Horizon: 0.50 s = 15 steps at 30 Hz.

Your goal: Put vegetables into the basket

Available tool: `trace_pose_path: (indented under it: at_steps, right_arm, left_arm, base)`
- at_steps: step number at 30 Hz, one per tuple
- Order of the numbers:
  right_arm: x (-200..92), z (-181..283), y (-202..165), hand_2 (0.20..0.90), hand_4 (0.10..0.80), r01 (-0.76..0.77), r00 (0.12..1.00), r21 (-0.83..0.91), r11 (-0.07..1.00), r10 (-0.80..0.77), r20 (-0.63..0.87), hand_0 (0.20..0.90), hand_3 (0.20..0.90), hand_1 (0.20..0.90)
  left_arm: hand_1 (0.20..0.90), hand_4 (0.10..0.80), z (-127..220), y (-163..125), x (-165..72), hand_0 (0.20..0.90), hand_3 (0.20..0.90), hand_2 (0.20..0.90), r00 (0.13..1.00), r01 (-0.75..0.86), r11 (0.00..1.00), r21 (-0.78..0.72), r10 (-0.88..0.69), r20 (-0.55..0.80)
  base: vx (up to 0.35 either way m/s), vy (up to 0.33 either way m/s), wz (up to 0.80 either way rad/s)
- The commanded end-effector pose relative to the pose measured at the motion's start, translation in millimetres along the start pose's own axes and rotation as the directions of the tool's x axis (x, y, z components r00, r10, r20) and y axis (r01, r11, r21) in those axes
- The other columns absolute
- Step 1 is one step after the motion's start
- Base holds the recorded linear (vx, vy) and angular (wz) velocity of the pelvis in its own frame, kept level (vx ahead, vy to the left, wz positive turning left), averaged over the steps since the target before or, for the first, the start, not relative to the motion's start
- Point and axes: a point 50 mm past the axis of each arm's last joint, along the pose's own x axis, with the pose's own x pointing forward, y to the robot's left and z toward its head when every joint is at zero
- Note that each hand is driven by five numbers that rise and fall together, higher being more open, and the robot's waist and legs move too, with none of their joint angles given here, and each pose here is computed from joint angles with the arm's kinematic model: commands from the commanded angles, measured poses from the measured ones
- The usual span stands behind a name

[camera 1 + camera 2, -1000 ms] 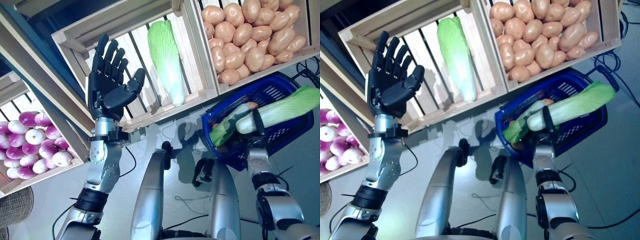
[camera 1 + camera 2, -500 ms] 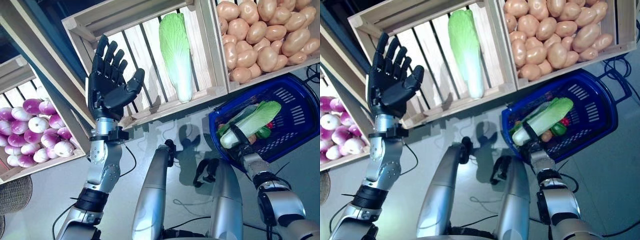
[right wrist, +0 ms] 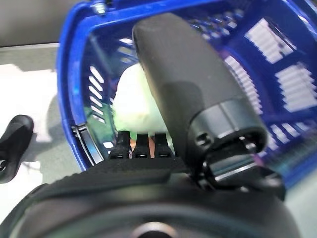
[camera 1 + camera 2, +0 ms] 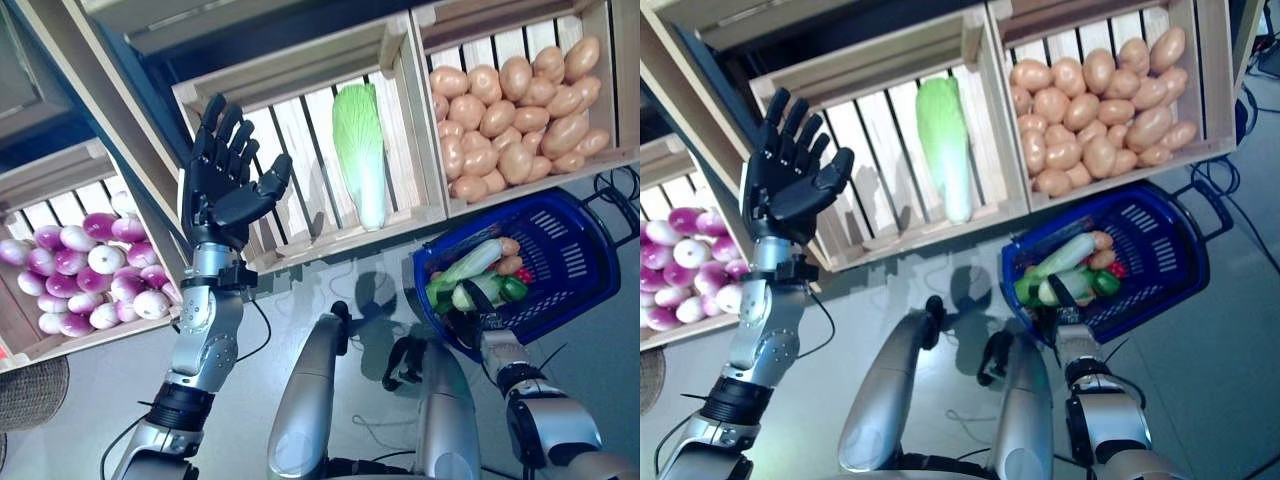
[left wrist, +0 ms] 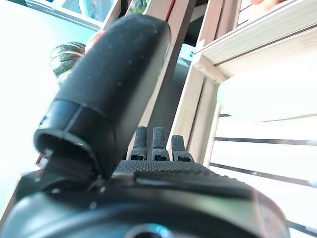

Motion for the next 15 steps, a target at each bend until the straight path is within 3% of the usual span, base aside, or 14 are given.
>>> trace_pose_path:
  at_steps: [1,4,8,9,11,12,15]
  right_arm:
    - [-3,14,8,0.900,0.800,-0.040,0.995,0.123,0.992,0.028,0.093,0.900,0.900,0.900]
    - [-3,20,-5,0.900,0.800,-0.028,0.995,0.071,0.997,0.020,0.101,0.900,0.900,0.900]
    - [-4,16,-49,0.900,0.800,0.012,0.997,-0.075,0.997,-0.006,0.075,0.900,0.900,0.900]
    - [-6,16,-71,0.900,0.800,0.029,0.998,-0.152,0.988,-0.021,0.056,0.900,0.900,0.900]
    - [-8,14,-85,0.900,0.800,0.047,0.998,-0.208,0.977,-0.038,0.044,0.900,0.900,0.900]
    - [-12,11,-107,0.900,0.800,0.072,0.997,-0.258,0.963,-0.068,0.026,0.900,0.900,0.900]
    - [-17,9,-127,0.900,0.800,0.096,0.995,-0.316,0.944,-0.097,0.011,0.900,0.900,0.900]
  left_arm:
    - [0.900,0.800,45,-18,9,0.900,0.900,0.900,0.966,0.141,0.985,0.103,-0.160,0.202]
    - [0.900,0.800,45,-15,7,0.900,0.900,0.900,0.967,0.127,0.966,0.225,-0.172,0.189]
    - [0.900,0.800,40,-3,0,0.900,0.900,0.900,0.978,0.093,0.890,0.445,-0.165,0.127]
    - [0.900,0.800,39,2,-2,0.900,0.900,0.900,0.975,0.106,0.778,0.619,-0.203,0.087]
    - [0.900,0.800,40,6,-3,0.900,0.900,0.900,0.973,0.102,0.667,0.739,-0.221,0.065]
    - [0.900,0.800,43,15,-2,0.900,0.900,0.900,0.972,0.115,0.523,0.845,-0.234,0.013]
    - [0.900,0.800,50,24,1,0.900,0.900,0.900,0.966,0.117,0.301,0.946,-0.256,-0.038]
  base:
    - [0.098,-0.015,0.07]
    - [0.089,0.018,-0.02]
    - [0.142,0.044,-0.08]
    - [0.133,0.050,-0.01]
    - [0.119,0.054,-0.01]
    - [0.128,0.064,-0.06]
    - [0.048,0.056,-0.07]
